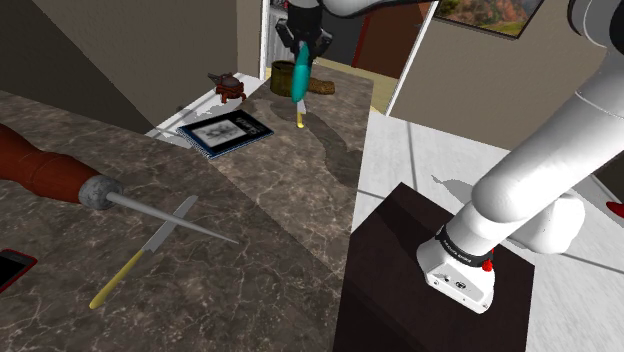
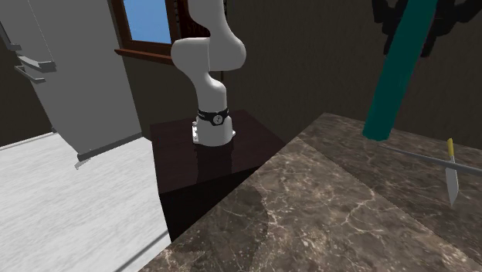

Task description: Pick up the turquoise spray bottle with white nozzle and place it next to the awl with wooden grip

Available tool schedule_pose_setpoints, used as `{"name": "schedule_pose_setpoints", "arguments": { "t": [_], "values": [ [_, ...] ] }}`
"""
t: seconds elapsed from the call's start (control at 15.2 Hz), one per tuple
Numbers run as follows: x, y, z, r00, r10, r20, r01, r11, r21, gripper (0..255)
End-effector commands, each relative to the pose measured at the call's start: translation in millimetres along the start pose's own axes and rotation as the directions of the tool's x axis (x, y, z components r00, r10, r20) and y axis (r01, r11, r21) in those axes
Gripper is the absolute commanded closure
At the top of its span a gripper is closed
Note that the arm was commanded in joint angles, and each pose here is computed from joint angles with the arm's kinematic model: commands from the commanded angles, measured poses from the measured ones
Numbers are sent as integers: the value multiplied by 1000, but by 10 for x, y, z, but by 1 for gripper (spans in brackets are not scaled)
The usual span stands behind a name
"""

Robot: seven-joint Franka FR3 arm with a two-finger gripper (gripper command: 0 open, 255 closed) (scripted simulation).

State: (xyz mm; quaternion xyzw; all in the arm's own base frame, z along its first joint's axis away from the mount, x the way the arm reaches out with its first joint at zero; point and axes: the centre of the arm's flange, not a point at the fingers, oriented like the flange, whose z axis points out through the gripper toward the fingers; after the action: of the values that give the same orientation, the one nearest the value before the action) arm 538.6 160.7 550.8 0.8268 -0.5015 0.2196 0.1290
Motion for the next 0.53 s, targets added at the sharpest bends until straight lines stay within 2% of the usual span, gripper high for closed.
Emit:
{"name": "schedule_pose_setpoints", "arguments": {
  "t": [0.0,0.46],
  "values": [
    [-222,-117,-69,1000,3,0,-3,1000,0,255],
    [-1014,-540,-290,1000,3,0,-3,1000,0,255]
  ]
}}
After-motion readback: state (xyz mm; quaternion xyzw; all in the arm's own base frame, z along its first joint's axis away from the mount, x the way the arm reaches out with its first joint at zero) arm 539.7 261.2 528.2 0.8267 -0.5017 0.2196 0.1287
